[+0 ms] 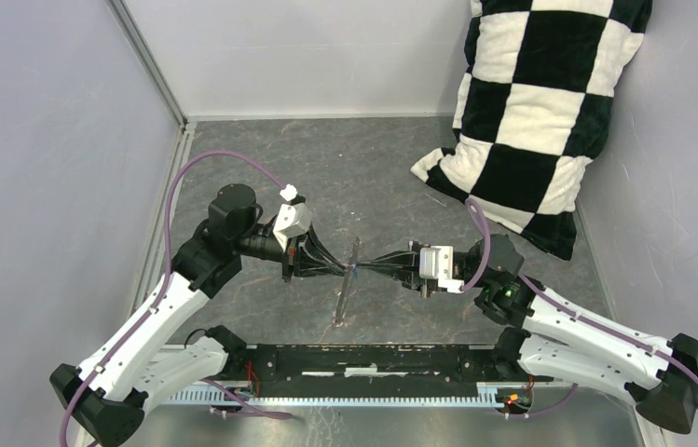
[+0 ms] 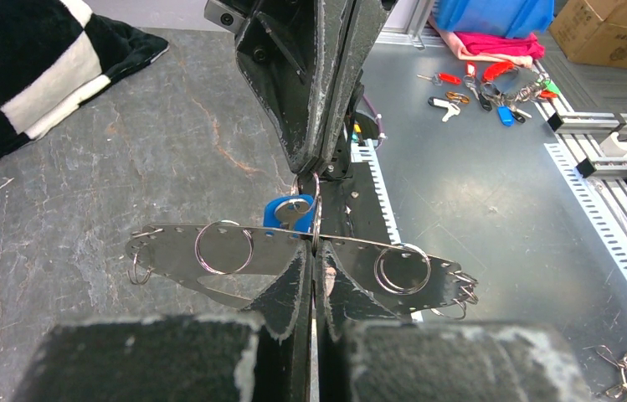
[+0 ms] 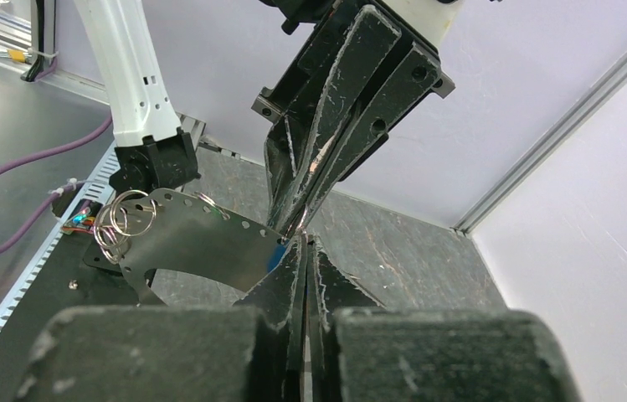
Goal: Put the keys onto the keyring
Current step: Insert the key onto the keyring.
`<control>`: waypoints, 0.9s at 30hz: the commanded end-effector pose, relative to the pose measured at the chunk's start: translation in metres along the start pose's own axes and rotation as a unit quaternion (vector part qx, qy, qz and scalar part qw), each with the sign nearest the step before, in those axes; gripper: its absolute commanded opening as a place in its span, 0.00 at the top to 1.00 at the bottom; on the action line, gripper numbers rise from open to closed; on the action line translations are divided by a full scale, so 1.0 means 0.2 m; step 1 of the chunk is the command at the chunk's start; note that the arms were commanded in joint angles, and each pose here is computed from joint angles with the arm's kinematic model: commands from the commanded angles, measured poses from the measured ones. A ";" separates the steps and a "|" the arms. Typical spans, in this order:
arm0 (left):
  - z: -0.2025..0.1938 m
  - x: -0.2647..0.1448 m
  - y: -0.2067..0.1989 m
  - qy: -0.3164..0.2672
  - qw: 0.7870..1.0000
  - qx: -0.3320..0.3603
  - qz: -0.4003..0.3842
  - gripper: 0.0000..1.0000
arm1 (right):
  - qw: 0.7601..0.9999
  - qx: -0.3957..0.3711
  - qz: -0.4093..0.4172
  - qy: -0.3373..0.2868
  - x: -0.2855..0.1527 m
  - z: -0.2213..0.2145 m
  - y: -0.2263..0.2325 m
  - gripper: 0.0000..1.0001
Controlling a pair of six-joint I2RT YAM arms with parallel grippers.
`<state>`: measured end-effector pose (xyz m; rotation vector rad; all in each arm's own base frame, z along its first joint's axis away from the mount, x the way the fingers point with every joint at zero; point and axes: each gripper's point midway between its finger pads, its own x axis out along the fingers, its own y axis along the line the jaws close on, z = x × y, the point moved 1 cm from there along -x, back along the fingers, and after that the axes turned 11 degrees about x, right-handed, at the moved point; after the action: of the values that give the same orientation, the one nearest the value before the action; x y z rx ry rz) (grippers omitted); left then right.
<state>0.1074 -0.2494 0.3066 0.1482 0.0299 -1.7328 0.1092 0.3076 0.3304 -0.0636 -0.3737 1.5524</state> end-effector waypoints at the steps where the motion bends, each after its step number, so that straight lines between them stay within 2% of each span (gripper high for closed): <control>1: 0.09 -0.01 0.01 -0.010 0.999 0.049 0.003 0.98 | 1.000 -0.009 -0.013 -0.009 -0.01 0.05 -0.01 1.00; 27: 0.09 -0.01 0.02 -0.010 0.999 0.047 0.006 0.98 | 1.000 -0.006 -0.011 -0.011 -0.02 0.07 -0.01 1.00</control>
<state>0.1078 -0.2494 0.3095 0.1511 0.0234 -1.7290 0.1098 0.3042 0.3260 -0.0681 -0.3409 1.5395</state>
